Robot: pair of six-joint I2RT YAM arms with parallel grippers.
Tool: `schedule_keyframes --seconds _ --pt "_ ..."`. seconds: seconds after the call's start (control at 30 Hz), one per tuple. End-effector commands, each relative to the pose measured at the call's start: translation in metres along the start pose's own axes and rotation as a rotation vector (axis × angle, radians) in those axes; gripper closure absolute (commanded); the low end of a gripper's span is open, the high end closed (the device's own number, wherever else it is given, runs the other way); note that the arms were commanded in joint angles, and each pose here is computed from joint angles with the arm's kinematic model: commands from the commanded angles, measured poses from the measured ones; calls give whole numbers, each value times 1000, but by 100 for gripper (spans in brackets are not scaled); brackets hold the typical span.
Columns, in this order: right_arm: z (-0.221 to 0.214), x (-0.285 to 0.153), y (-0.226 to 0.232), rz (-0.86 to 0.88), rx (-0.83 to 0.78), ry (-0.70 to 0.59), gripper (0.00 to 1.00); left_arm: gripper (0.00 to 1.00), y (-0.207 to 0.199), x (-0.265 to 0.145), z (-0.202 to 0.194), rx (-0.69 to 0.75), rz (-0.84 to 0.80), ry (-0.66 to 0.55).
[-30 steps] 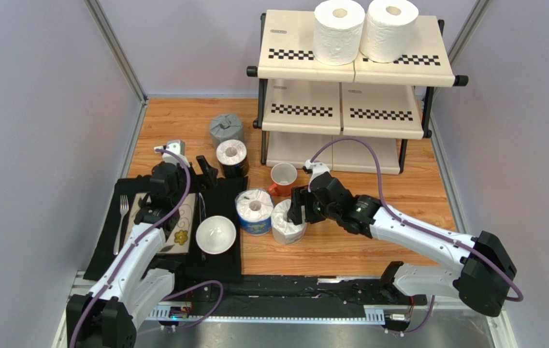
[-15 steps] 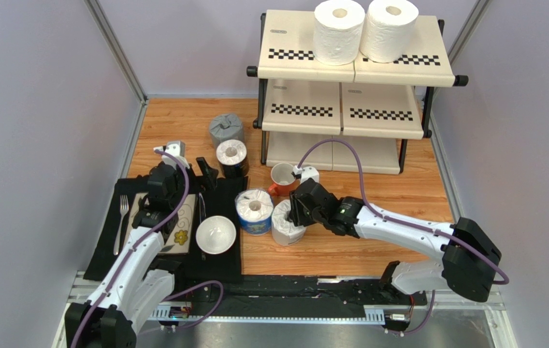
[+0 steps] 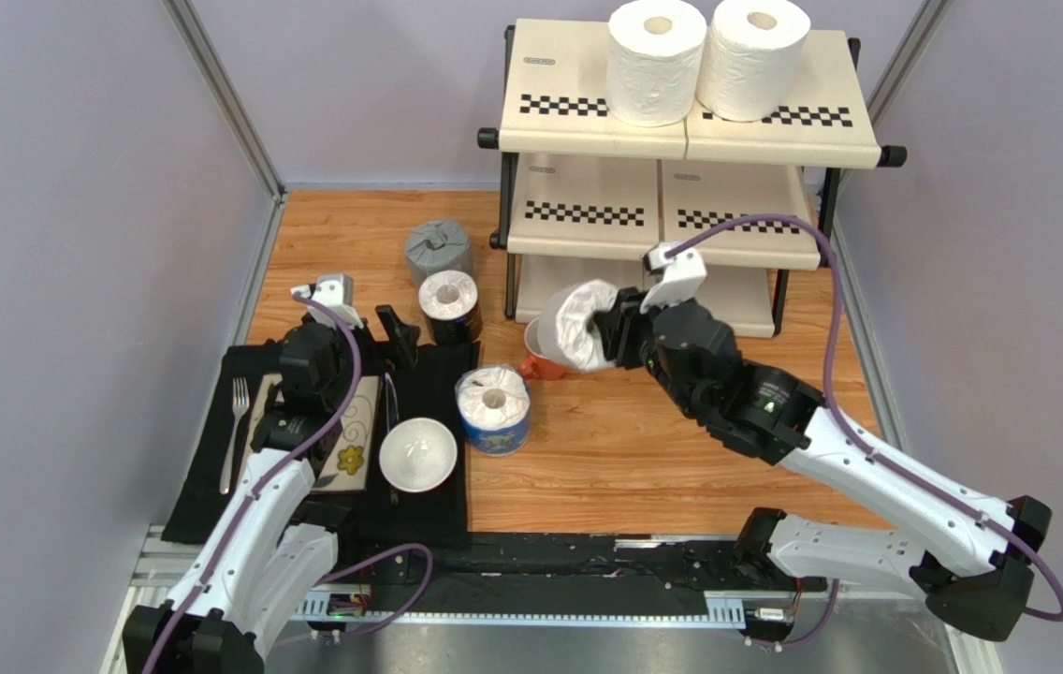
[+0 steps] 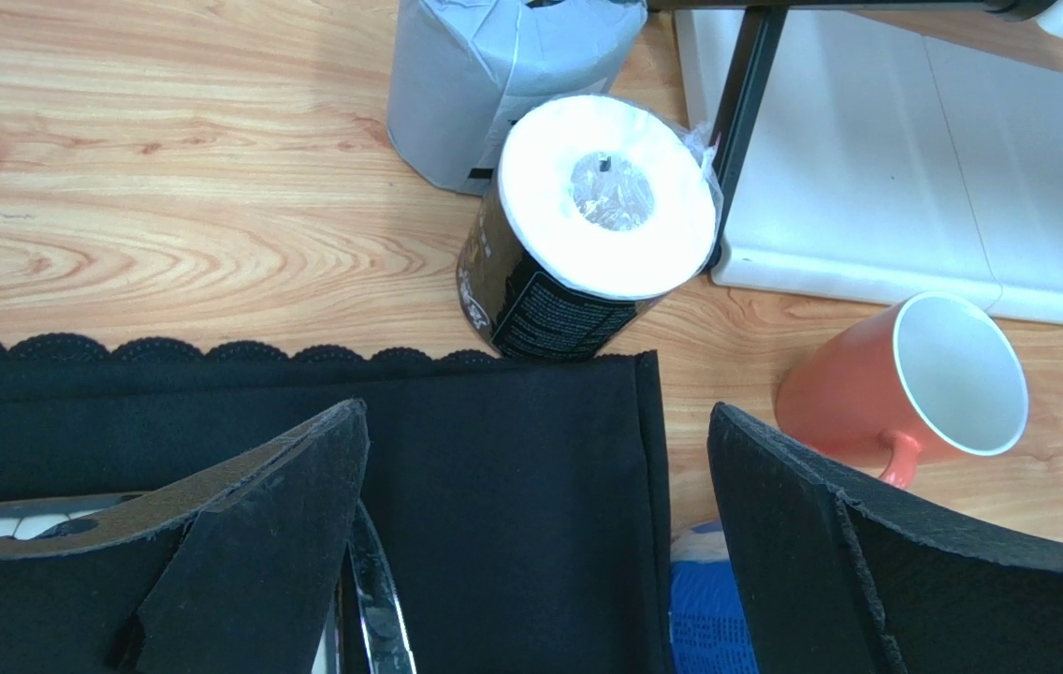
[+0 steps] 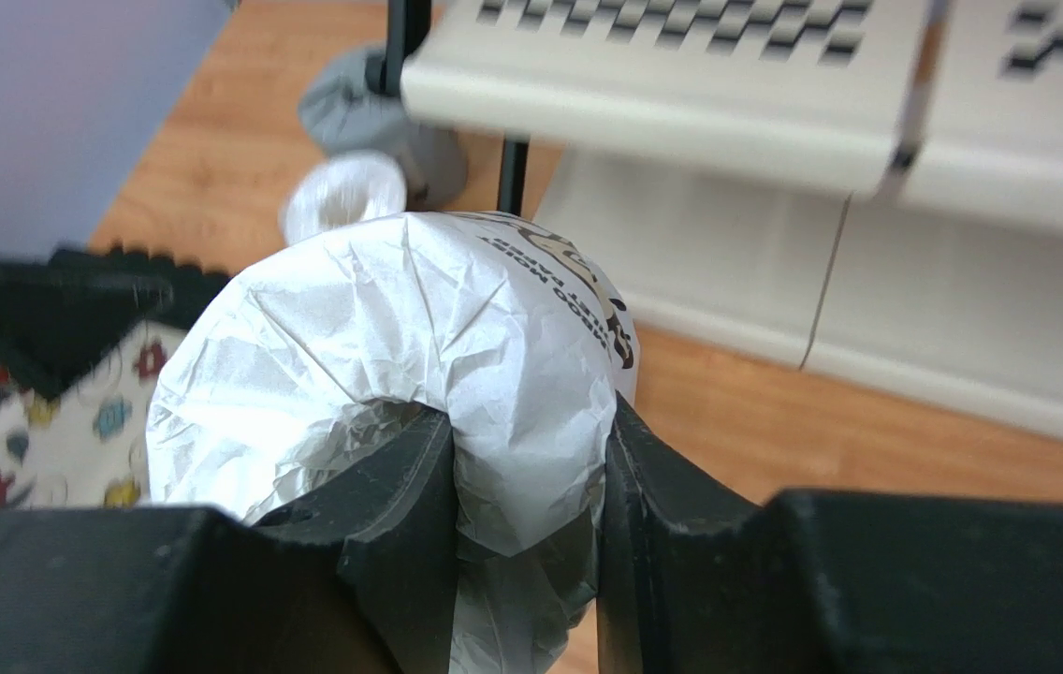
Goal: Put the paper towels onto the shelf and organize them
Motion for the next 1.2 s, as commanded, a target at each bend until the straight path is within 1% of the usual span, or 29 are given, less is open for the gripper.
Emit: schedule_keyframes --seconds 0.0,0.17,0.3,0.5,0.73,0.93,1.17 --pt "70 1 -46 -199 24 -166 75 1 0 -3 -1 5 -5 -5" --pt "92 11 -65 -263 55 -215 75 1 0 -3 -1 11 -5 -5" --pt "99 19 -85 -318 92 -247 76 1 -2 -3 2 9 -13 -14" --pt "113 27 -101 -358 128 -317 79 1 -4 -4 6 11 -17 -26" --pt "117 46 -106 -373 137 -327 80 1 -3 -4 6 12 -13 -32" --pt "121 60 -111 -395 154 -378 81 1 -3 -5 7 12 -15 -38" --pt "124 72 -120 -416 150 -384 82 1 -2 -5 7 12 -11 -41"
Point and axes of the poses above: each gripper's point midway between its finger pads, its own x axis out along the fingers, its own y axis along the line the jaws close on, z = x × y, the point moved 1 cm from there along -x, back along the fingers, and after that the axes turned 14 degrees about -x, right-handed, at the moved point
